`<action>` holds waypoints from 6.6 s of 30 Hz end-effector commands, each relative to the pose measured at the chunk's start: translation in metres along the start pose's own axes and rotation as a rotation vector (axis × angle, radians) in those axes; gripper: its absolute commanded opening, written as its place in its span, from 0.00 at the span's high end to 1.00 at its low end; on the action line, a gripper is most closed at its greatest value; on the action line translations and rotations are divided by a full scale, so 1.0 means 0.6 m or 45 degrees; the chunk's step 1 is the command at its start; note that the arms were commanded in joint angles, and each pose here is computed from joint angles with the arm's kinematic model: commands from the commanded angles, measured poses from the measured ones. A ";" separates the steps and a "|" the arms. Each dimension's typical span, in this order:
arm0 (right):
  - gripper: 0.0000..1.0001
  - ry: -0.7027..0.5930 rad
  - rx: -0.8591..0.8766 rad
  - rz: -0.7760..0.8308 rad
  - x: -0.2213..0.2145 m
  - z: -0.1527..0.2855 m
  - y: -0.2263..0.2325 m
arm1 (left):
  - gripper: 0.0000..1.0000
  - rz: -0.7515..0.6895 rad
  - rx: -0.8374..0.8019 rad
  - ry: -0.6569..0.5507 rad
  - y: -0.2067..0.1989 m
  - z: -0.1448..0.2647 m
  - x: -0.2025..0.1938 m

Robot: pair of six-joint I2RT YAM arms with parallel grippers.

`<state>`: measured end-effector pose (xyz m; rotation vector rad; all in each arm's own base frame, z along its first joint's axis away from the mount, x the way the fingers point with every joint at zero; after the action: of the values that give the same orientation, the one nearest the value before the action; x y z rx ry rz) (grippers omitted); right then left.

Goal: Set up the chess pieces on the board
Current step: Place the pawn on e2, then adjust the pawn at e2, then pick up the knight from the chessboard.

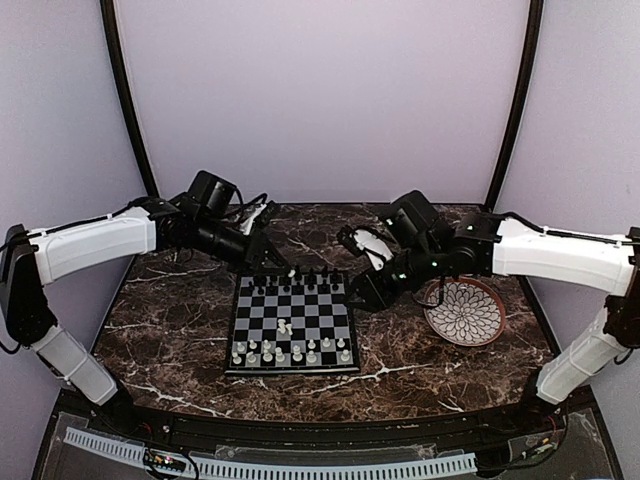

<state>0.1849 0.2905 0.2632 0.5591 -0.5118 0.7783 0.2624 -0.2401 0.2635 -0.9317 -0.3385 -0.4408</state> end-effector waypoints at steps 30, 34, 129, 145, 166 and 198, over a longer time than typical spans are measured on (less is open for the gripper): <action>0.54 -0.031 -0.192 -0.300 -0.047 -0.024 -0.021 | 0.93 -0.497 0.489 0.563 0.012 -0.161 -0.095; 0.54 -0.025 -0.195 -0.301 -0.048 -0.024 -0.021 | 0.93 -0.500 0.487 0.585 0.014 -0.173 -0.099; 0.51 0.049 -0.178 -0.245 -0.036 -0.064 -0.025 | 0.93 -0.422 0.545 0.762 0.040 -0.203 -0.117; 0.51 0.045 -0.178 -0.256 -0.039 -0.062 -0.025 | 0.85 -0.362 0.717 0.486 0.011 -0.160 -0.035; 0.51 0.043 -0.181 -0.266 -0.045 -0.060 -0.027 | 0.69 -0.001 0.854 0.583 0.093 -0.129 -0.058; 0.51 0.053 -0.170 -0.268 -0.049 -0.060 -0.026 | 0.80 0.121 0.888 0.673 0.143 -0.158 -0.104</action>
<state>0.1885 0.2898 0.2073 0.4324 -0.4321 0.5524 0.2646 -0.2675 0.1363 -0.1786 0.0068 -0.4383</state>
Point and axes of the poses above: each gripper's point midway between its finger pads, its own z axis back along the fingers, its own y axis along the line the jaws close on, x = y × z, the point moved 10 cm from there along z, back along the fingers, and after that the axes turned 2 degrees about -z, right-handed, at the moved point
